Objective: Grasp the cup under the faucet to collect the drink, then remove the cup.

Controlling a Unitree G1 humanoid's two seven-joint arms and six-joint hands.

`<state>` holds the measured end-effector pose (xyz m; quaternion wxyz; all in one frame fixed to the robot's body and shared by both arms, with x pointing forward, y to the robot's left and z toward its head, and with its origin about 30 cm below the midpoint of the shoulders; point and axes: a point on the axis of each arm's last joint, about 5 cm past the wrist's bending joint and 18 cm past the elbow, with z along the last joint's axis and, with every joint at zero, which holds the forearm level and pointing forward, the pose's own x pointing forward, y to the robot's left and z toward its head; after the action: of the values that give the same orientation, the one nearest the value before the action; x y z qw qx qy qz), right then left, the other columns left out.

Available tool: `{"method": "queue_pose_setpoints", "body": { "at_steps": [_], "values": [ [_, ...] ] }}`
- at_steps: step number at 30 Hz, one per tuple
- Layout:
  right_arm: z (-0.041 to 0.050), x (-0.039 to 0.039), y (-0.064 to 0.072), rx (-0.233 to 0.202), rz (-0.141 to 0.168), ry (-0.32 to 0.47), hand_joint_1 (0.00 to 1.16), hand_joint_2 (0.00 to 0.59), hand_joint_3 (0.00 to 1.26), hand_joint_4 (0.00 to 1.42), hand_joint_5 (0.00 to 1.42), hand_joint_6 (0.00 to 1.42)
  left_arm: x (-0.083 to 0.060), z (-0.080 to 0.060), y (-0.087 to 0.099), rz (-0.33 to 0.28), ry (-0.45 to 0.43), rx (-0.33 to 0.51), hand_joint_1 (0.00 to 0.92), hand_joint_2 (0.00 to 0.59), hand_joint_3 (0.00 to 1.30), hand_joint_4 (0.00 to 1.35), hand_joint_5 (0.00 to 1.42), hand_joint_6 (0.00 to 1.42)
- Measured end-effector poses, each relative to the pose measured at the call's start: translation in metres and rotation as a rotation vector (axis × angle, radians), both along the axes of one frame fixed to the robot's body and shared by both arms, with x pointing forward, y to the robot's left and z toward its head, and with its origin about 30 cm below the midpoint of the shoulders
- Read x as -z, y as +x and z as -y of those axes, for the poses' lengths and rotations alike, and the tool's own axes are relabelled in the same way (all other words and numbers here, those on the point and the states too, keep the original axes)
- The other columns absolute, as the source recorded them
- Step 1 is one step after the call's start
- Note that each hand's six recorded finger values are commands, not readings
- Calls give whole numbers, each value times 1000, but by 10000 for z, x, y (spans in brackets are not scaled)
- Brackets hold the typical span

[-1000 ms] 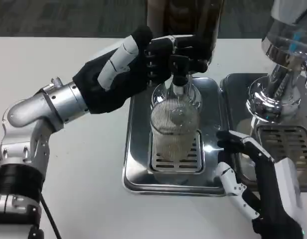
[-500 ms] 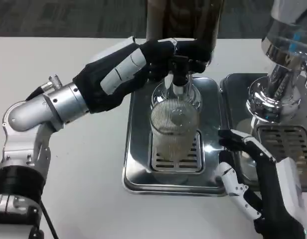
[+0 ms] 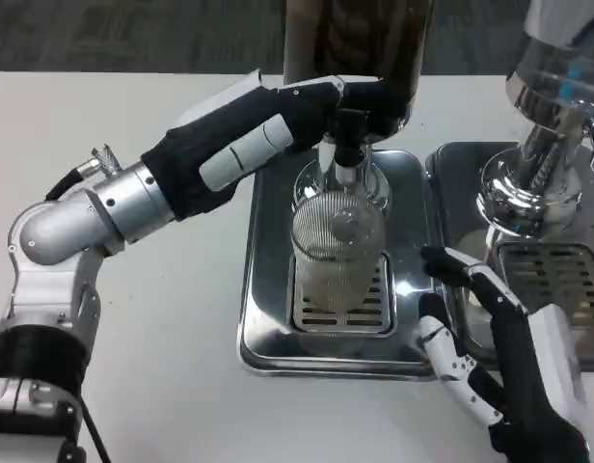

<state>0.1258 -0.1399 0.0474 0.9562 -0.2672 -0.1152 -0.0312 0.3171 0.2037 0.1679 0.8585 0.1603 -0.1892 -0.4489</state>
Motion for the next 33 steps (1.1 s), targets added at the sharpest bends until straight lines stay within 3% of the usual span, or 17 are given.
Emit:
{"method": "queue_pose_setpoints", "body": {
  "at_steps": [11, 28, 33],
  "values": [
    [21, -5, 6, 2, -8, 9, 297, 424, 313, 318, 299, 213, -32, 20, -37, 119, 64, -21, 0, 92, 229, 168, 190, 57],
    [26, -11, 11, 9, -13, 15, 302, 421, 304, 309, 288, 213, -44, 36, -83, 237, 125, -43, 0, 85, 229, 168, 190, 68],
    [32, -29, 15, 1, -4, -22, 309, 429, 295, 288, 273, 213, -49, 37, -93, 267, 139, -45, 0, 84, 229, 168, 189, 69]
  ]
}}
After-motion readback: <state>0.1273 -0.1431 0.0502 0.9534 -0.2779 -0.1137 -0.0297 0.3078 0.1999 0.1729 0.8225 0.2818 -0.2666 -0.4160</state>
